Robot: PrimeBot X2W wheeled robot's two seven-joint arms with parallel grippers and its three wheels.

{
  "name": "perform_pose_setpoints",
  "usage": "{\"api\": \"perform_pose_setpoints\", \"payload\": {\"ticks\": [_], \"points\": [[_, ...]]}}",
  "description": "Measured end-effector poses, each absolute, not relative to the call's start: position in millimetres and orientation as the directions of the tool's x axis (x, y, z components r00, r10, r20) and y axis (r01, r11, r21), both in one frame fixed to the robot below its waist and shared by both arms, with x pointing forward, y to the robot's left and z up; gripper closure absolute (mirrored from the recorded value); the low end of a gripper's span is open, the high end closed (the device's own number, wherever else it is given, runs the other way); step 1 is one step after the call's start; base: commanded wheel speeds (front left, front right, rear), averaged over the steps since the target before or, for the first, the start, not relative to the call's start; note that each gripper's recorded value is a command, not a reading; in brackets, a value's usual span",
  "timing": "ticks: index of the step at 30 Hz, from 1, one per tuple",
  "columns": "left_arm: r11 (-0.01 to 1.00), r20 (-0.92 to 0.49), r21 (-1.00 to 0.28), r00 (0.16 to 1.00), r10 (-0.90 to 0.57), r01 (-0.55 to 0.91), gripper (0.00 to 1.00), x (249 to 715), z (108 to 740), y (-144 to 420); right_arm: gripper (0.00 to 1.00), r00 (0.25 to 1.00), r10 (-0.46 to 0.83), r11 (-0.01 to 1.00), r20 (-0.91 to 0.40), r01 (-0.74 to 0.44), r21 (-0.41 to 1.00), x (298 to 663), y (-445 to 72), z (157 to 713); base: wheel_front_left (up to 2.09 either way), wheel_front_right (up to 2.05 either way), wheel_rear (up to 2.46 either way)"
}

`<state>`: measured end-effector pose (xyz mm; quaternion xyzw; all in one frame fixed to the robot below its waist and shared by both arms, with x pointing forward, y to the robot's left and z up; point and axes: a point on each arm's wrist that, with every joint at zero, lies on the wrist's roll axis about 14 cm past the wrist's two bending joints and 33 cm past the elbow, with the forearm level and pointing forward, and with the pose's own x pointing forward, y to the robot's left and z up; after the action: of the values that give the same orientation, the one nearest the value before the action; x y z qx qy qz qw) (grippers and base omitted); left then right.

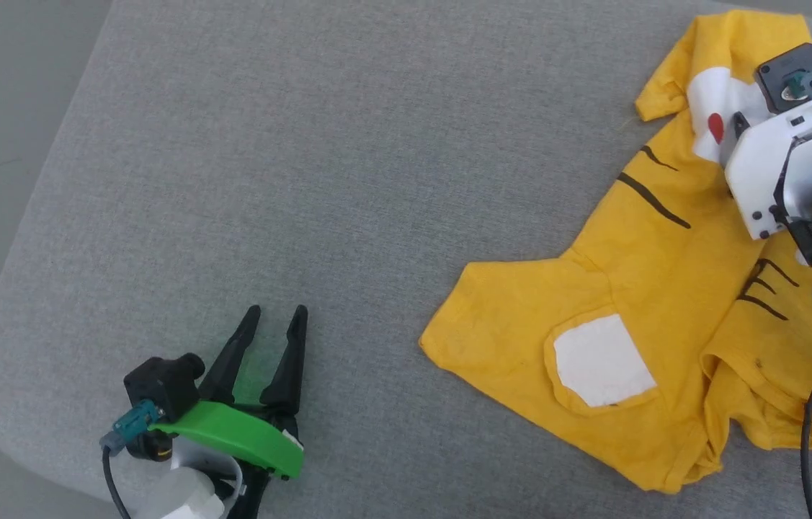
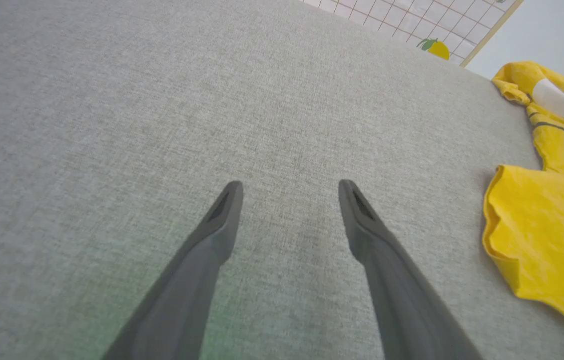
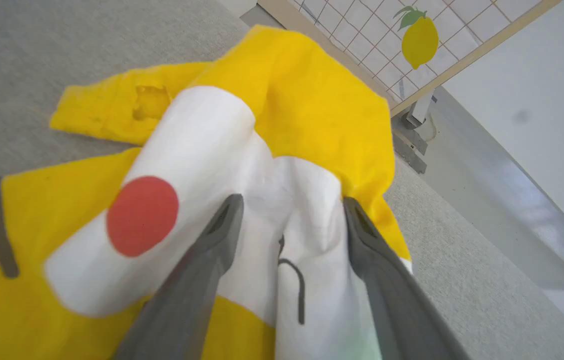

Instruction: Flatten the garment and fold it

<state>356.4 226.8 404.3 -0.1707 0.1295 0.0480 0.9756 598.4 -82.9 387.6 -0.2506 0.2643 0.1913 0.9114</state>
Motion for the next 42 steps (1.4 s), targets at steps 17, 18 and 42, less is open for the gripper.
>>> {"api": "perform_pose_setpoints", "payload": {"ticks": [17,18,42], "points": [[0.94,-0.155,-0.334,0.988,0.024,-0.075,0.0,353,442,213,0.0,0.928,0.279,0.93,-0.246,-0.325,-0.17,529,-96,493,0.0,0.0,0.0],[0.94,-0.147,-0.336,0.989,0.018,-0.067,0.0,352,444,210,0.0,0.934,0.273,0.938,-0.232,-0.312,-0.153,517,-99,493,0.0,0.0,0.0],[0.901,-0.26,-0.31,0.884,-0.389,0.305,0.0,358,470,112,0.0,0.991,0.03,0.999,-0.13,-0.027,0.027,359,-197,459,0.0,0.0,0.0]]}}
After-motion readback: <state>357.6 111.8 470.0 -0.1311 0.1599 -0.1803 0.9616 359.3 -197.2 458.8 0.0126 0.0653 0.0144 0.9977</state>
